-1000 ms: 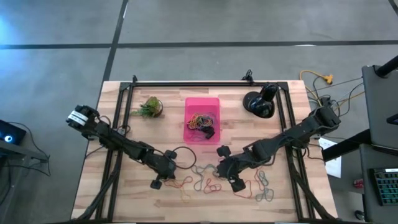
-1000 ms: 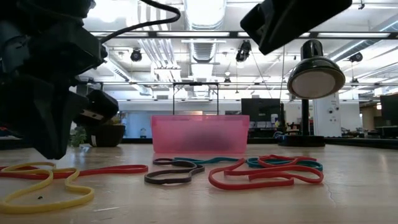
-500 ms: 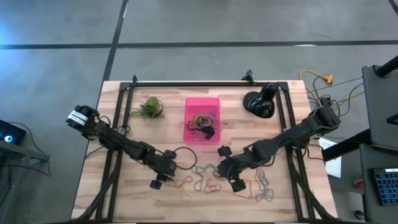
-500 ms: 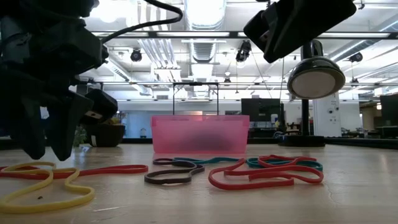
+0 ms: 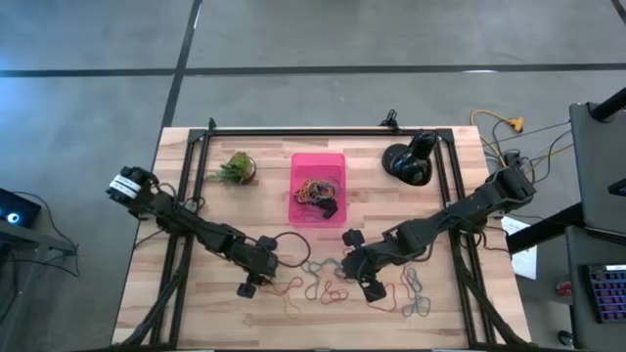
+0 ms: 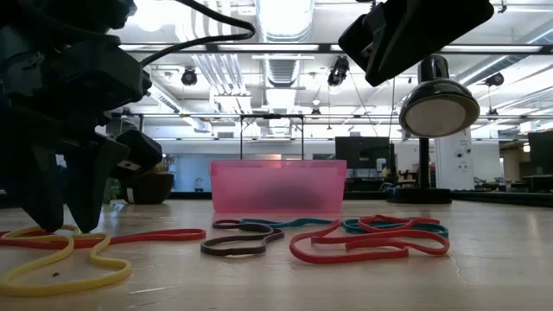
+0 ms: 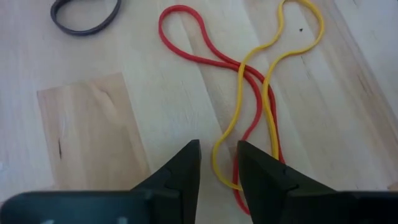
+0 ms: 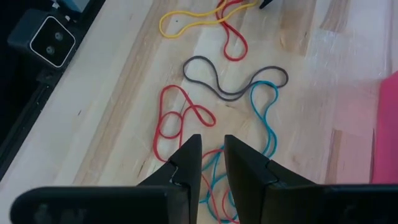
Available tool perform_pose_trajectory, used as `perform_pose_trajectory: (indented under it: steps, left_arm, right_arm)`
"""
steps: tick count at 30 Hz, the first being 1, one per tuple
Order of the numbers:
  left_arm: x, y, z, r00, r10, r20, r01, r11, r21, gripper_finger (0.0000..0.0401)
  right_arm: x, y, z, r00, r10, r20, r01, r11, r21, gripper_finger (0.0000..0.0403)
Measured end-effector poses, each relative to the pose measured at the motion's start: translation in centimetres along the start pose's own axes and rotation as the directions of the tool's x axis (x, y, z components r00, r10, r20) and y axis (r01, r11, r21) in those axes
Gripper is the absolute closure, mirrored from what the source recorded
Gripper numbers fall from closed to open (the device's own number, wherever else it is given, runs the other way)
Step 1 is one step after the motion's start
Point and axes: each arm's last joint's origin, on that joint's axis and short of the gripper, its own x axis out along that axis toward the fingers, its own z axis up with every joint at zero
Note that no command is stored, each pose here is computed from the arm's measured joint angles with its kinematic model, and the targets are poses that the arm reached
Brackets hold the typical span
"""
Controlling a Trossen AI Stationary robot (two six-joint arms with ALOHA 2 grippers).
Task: Pick and place rubber bands into bin
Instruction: Put the yellow rubber bands into the pink bin
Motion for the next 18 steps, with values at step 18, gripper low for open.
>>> perform_pose_trajectory:
  steps: [18]
  left_arm:
    - [0.1, 0.2, -0.3, 0.997, 0.075, 0.001, -0.075, 0.997, 0.014, 0.0350]
  right_arm:
    - [0.3, 1.2, -0.8, 1.000, -0.004, -0.014, 0.005, 1.000, 0.013, 0.0344]
